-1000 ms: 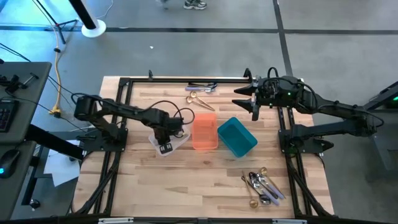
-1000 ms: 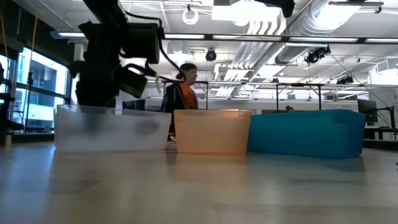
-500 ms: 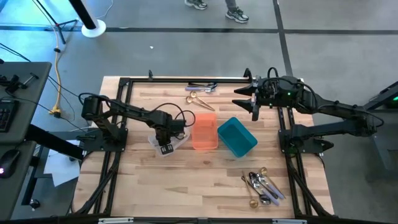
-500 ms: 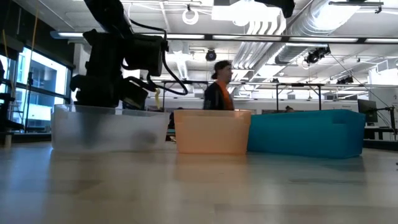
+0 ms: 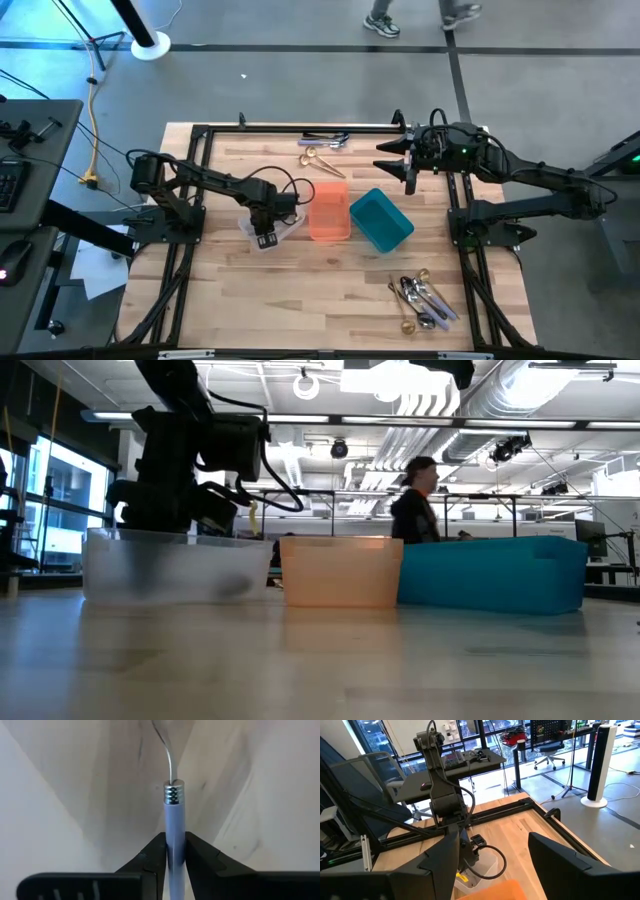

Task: Sort silverware by color (type)
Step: Put the purple spoon into the white bin

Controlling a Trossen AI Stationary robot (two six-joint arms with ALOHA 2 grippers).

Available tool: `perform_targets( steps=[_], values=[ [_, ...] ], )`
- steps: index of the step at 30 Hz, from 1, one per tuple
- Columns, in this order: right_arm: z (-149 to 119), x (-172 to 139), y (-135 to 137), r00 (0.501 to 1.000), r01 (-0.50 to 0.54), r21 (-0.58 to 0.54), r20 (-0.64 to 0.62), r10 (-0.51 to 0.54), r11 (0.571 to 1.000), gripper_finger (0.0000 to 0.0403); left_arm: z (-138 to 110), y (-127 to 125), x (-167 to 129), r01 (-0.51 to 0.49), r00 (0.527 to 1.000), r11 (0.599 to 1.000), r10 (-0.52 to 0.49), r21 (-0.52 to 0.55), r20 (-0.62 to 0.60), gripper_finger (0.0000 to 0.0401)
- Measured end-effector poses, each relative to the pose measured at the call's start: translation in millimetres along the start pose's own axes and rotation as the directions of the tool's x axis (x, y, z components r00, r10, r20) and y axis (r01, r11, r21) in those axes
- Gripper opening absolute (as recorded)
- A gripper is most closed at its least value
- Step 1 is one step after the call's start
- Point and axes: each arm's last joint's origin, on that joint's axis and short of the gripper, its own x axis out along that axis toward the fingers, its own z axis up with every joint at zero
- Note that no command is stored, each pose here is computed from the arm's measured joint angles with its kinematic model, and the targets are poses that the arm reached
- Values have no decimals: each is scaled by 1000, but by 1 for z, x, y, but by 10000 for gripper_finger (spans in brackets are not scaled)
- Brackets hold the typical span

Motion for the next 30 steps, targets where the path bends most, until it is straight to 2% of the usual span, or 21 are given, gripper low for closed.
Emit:
perform_targets(
  steps=[7,18,25,30],
  values=[
    [0,0,0,1000,0,0,0,0,1000,223,-1,2,-7,-43,998,999,43,1,47,89],
    [0,0,0,1000,0,0,0,0,1000,223,-1,1,-8,-39,998,999,40,-15,51,151],
    [0,0,0,1000,0,0,-1,0,1000,223,-2,1,-9,-27,999,999,28,-19,43,159],
    [0,0,0,1000,0,0,-1,0,1000,223,3,4,-23,-13,1000,999,14,-29,20,159]
  ],
)
